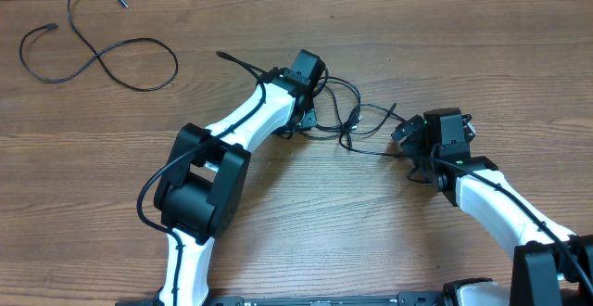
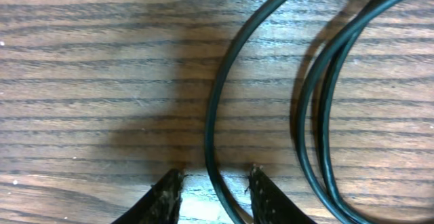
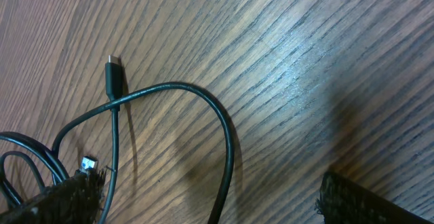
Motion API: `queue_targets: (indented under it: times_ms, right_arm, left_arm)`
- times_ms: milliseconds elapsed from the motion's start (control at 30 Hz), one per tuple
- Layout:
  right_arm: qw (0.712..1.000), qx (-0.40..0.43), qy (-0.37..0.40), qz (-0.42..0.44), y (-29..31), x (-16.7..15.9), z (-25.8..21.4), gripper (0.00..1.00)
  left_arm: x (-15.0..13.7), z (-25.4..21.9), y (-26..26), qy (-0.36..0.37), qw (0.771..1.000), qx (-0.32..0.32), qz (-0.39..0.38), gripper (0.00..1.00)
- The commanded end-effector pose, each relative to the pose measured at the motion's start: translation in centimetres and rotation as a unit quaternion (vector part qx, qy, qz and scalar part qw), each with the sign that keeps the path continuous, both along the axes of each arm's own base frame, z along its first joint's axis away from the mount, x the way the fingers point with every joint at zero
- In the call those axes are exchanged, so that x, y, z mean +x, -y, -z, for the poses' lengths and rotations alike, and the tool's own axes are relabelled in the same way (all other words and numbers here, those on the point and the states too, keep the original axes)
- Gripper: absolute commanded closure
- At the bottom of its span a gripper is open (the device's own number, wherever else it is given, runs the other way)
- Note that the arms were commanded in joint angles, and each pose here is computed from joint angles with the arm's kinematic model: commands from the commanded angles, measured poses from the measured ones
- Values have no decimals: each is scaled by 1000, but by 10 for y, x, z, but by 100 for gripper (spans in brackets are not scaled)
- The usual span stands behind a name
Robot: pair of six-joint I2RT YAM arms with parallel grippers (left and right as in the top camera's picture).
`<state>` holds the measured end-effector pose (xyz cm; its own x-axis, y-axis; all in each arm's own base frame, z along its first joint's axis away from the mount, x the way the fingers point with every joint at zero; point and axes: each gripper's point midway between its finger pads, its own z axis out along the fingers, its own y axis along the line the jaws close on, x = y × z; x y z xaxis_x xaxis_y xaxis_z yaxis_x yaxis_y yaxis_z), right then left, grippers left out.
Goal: Untangle cables
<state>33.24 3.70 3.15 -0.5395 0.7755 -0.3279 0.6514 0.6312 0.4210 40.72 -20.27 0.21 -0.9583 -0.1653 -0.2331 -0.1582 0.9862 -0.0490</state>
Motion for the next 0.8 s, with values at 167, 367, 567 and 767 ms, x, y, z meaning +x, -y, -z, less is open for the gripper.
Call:
queue_targets:
  times_ms: [167,367,567,767]
  right_arm:
    - [1000,-5,5,3,3,3,-2,0]
    - [1000,-5,5,3,3,3,-2,0]
    - [1000,-4,5,3,3,3,-2,0]
    - [1000,1,4,0,1,3,-2,0]
  left_arm:
    - [-31,36,-18,-54,998,31,9,78]
    - [-45,46,-26,-72,997,40,10,96]
    - [-34,37,-25,-61,996,44,50,96]
    - [-5,-20,-27,-37,997,41,58,96]
